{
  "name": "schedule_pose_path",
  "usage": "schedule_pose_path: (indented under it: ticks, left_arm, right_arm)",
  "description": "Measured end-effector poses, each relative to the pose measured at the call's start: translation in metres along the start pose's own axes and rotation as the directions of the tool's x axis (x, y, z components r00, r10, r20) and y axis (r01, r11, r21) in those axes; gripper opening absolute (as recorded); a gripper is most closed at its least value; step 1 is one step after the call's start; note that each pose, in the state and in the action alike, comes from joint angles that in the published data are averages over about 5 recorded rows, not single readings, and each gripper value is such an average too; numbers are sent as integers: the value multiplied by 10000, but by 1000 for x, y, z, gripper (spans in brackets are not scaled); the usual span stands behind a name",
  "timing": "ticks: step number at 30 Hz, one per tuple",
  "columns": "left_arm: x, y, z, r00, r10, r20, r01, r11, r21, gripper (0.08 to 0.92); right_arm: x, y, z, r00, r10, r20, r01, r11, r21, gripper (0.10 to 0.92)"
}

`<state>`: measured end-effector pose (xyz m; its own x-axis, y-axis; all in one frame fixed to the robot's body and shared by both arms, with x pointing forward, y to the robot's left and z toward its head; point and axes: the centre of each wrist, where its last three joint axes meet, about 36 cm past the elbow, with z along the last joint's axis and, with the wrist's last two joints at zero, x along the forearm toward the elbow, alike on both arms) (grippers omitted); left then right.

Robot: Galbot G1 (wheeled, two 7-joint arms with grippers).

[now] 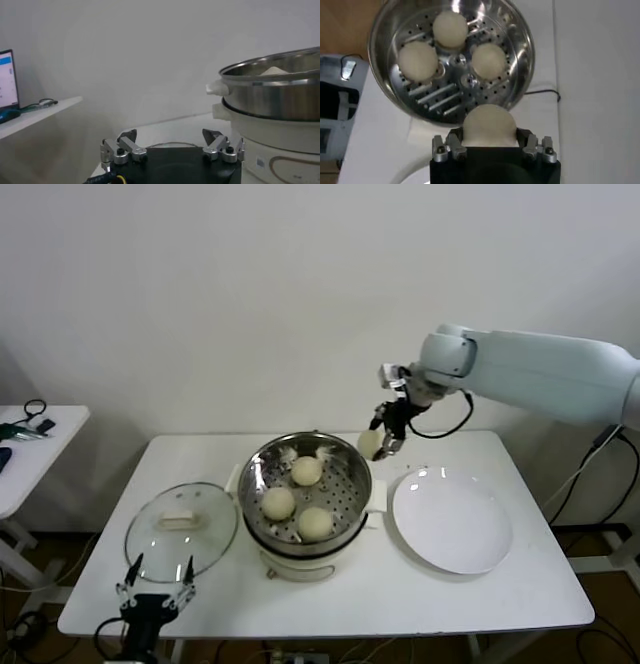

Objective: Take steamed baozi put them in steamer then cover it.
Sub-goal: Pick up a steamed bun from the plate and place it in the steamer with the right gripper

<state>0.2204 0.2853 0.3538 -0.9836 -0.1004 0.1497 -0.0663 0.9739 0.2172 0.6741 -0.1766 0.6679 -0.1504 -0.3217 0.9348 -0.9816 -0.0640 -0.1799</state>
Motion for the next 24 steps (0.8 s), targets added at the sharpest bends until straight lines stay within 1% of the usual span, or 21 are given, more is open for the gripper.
schedule_pose_path:
  ticks: [5,9,12,17,24]
  left_arm:
    - [-1,1,2,10000,44,-4,-44,10000,23,823]
    - [0,2,4,10000,29,-50,-29,10000,70,823]
    - [-1,3,4,10000,-23,-3,23,9999,114,823]
    - [-3,5,1,9999,-86,81,86,9999,108,823]
    - [-3,6,4,10000,-72,41,72,9999,89,823]
  right_arm:
    - [-19,5,-28,9992,-372,-120,374,9991,174,690]
    - [-37,8,-46,9974,-617,-379,630,9974,355,688]
    - [-50,10,-55,9955,-735,-600,762,9961,439,689]
    - [-68,13,-59,9921,-868,-900,913,9947,464,690]
    - [-87,16,-60,9887,-973,-1138,1030,9936,453,695]
